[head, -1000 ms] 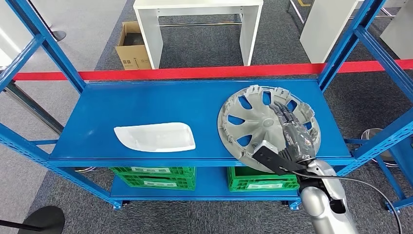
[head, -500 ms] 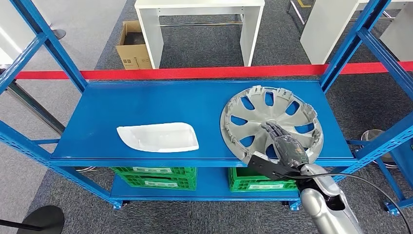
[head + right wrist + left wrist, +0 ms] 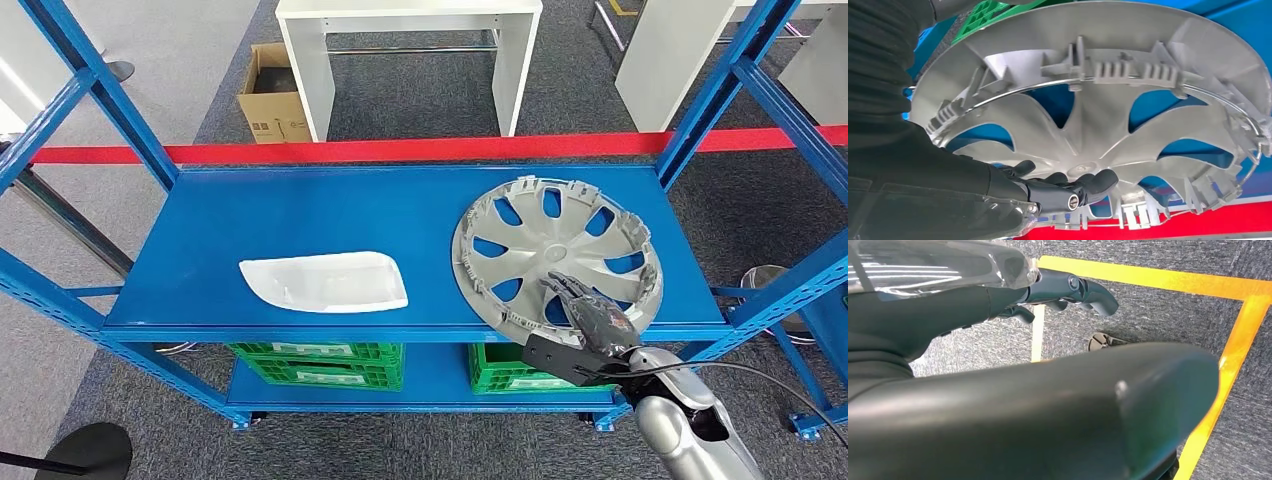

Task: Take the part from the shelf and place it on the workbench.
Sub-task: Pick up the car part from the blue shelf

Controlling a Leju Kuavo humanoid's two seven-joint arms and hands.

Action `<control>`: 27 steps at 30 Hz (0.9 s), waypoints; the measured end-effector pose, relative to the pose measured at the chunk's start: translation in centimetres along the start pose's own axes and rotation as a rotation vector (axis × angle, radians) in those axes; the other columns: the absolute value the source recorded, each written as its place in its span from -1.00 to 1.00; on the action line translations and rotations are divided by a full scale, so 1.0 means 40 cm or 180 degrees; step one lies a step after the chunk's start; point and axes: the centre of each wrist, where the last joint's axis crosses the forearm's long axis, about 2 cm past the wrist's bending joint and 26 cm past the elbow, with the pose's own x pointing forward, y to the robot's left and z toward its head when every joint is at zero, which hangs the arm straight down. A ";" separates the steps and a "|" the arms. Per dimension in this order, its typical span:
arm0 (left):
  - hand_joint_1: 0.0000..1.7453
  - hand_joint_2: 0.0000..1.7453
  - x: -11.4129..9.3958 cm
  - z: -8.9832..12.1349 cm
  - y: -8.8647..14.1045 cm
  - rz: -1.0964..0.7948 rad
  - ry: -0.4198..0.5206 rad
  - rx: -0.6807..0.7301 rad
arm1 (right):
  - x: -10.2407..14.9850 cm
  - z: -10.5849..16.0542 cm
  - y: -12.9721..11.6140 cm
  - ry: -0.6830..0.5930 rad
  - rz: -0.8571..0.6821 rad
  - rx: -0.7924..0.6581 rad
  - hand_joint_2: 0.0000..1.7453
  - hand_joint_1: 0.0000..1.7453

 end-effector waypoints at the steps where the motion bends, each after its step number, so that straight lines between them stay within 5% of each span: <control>1: -1.00 -1.00 0.000 0.000 0.000 -0.0003 0.0000 0.0000 | -0.003 0.003 -0.001 0.0001 0.0009 0.0006 1.00 -1.00; 13: -1.00 -1.00 0.000 0.000 0.000 -0.0031 0.0001 -0.0027 | -0.013 0.005 0.021 0.0092 0.0326 0.0221 1.00 -1.00; 26: -1.00 -1.00 -0.001 0.000 0.001 -0.0025 -0.0042 -0.0022 | -0.003 -0.096 0.057 0.0088 0.0839 0.0184 1.00 -1.00; 27: -1.00 -1.00 -0.001 0.000 0.001 -0.0023 -0.0044 -0.0021 | 0.002 -0.104 0.062 0.0093 0.0879 0.0174 1.00 -0.56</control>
